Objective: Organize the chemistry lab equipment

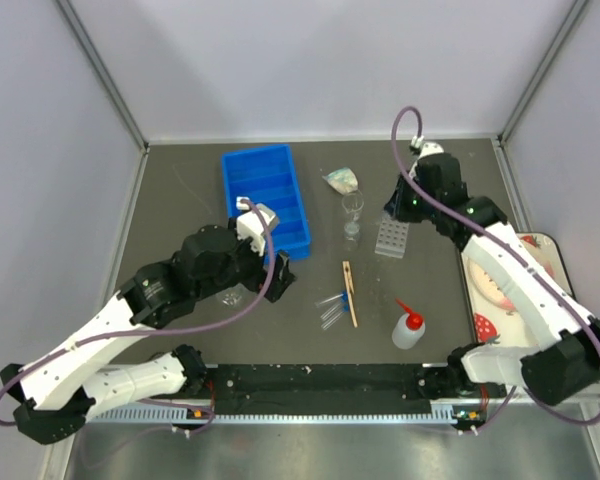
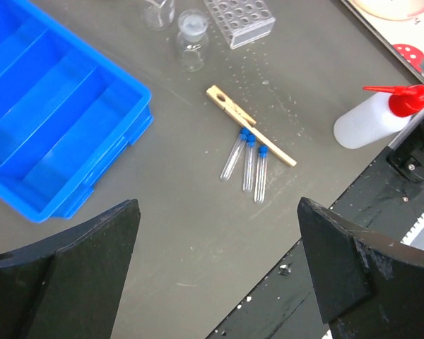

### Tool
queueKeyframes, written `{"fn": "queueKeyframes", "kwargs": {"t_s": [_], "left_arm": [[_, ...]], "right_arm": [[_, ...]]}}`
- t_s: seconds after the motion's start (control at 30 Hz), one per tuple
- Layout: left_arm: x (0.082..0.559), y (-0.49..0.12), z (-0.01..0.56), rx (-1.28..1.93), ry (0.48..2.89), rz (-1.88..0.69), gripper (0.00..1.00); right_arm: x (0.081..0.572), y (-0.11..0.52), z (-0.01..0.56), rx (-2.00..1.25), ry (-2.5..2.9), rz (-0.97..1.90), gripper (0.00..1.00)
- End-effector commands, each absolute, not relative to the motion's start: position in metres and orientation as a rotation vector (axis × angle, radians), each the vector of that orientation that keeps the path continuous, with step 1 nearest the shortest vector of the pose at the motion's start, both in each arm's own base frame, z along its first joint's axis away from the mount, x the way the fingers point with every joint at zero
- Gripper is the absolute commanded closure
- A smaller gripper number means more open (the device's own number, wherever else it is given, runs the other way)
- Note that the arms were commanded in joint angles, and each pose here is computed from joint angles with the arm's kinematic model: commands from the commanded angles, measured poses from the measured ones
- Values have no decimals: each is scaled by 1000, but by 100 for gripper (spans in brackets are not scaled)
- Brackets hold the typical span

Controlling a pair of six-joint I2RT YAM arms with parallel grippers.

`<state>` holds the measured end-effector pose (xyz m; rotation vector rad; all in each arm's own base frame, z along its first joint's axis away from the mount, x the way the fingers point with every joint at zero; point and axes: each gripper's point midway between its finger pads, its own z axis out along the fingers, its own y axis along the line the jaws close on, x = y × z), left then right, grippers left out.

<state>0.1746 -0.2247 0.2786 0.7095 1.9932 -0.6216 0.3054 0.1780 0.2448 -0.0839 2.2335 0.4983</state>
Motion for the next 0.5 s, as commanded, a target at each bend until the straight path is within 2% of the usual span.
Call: {"fn": "queueKeyframes", "kwargs": {"t_s": [0.0,0.17,0.47], "left_arm": [[182,-205,274,589,1983,-555,1],[186,-197,268,538,1966,-520,1],[184,-201,263,559,1942,-551,1]], "right_arm": [[362,129,262,69,2153,195,100],[403,120,253,122,2145,34,100],[445,103,224,186,2189,6,100]]}}
